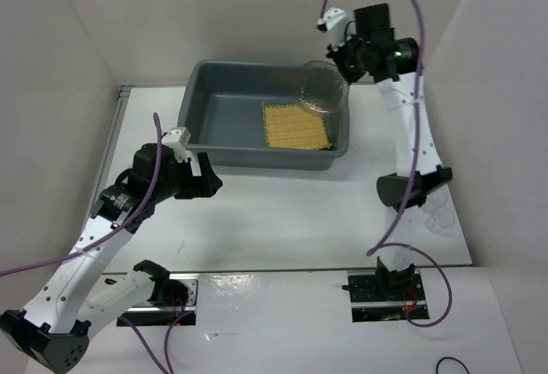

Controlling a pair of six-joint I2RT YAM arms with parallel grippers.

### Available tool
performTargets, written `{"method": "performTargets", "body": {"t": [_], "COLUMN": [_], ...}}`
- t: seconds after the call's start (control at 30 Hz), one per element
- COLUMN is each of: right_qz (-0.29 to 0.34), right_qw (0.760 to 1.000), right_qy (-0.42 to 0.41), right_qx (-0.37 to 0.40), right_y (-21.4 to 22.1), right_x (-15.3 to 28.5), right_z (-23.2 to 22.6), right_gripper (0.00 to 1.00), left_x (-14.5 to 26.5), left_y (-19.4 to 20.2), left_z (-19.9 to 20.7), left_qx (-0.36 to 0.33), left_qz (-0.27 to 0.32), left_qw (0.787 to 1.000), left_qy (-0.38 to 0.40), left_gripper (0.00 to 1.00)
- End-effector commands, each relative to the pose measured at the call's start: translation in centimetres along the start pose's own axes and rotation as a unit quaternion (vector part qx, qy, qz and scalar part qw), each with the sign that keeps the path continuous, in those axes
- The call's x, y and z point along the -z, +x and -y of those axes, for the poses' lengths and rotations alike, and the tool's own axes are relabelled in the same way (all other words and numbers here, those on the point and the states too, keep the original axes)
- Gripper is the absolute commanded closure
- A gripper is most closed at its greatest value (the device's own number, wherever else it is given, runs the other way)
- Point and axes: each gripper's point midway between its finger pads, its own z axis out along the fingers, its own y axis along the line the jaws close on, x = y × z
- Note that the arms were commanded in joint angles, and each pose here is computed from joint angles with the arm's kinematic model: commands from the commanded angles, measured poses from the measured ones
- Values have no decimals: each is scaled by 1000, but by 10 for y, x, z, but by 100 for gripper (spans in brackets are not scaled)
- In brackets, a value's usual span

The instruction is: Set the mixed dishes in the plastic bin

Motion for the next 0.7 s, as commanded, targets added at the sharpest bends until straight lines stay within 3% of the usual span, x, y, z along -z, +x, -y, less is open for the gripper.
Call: {"method": "performTargets", "body": {"t": [0.0,0.37,0.67], "right_qz": [-19,-38,-115], "right_qw": [999,994,985], "right_qy": [-30,-105,-132], "right_qx": [-10,-2,9], "right_y": [0,16,80], "right_x": [-44,-180,-255], "right_z": [-21,-88,-128], "right_gripper": [100,100,100], "left_x": [1,-2,-3], "left_y": [-8,-8,-5], "left_z": [0,-2,-5], "left_qx": [-5,0,0], "left_qz": [21,19,17], "left_qw": [1000,1000,1000], "left_qy": [2,-4,-10], "left_gripper": [0,0,0]}}
